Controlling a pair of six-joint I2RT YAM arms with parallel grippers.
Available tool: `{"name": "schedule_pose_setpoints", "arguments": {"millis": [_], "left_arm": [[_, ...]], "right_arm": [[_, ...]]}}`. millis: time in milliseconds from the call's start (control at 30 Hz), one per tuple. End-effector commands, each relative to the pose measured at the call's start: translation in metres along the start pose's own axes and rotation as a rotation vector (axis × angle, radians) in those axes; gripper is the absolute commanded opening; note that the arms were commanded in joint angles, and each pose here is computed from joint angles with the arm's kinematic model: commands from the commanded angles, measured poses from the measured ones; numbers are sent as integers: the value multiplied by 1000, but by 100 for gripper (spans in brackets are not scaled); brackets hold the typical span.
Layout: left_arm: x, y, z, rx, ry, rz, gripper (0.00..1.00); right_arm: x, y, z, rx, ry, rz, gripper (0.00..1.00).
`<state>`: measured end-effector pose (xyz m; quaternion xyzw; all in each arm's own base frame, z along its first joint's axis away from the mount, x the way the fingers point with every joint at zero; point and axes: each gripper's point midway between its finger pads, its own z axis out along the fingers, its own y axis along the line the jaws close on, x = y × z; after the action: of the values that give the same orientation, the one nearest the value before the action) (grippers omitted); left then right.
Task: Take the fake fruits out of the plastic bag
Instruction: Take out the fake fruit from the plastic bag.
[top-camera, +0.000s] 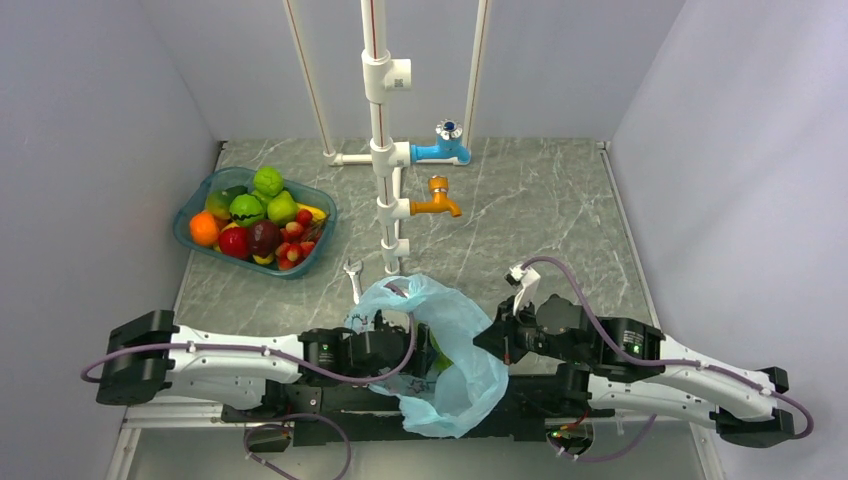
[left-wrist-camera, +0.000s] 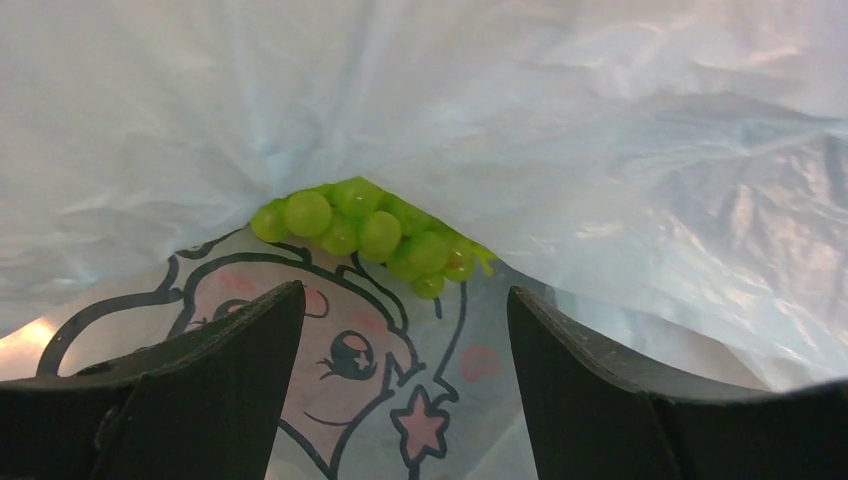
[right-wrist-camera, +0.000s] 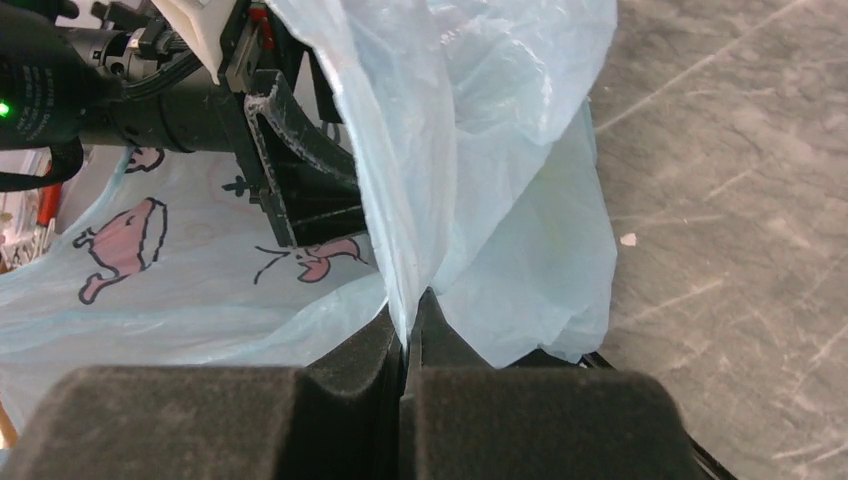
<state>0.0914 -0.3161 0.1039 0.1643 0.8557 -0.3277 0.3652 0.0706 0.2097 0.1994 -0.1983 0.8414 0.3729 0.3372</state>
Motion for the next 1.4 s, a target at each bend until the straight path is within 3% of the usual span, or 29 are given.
{"name": "schedule_pose_setpoints", "arguments": {"millis": [0,267,567,767,933,1133,1367], "left_arm": [[-17,5,7,-92,-84,-124,80],[-16,22,26,-220,-158,-255,94],[-1,17,78,-238,-59,-296,92],[13,30,85,-259,-17,-304,62],[-23,3,70,-95,-69,-277,44],[-77,-34,30,78,-168,-221,28],[-98,-44,-9,192,-227,-213,14]], "right_arm": [[3,-11,-3,54,-1,36,0],[-3,5,9,14,9,11,0],[-6,5,5,0,-15,29,0],[-3,0,5,16,-14,27,0],[5,-5,13,30,-2,25,0],[18,-11,30,49,24,38,0],[26,-23,46,112,28,48,0]]}}
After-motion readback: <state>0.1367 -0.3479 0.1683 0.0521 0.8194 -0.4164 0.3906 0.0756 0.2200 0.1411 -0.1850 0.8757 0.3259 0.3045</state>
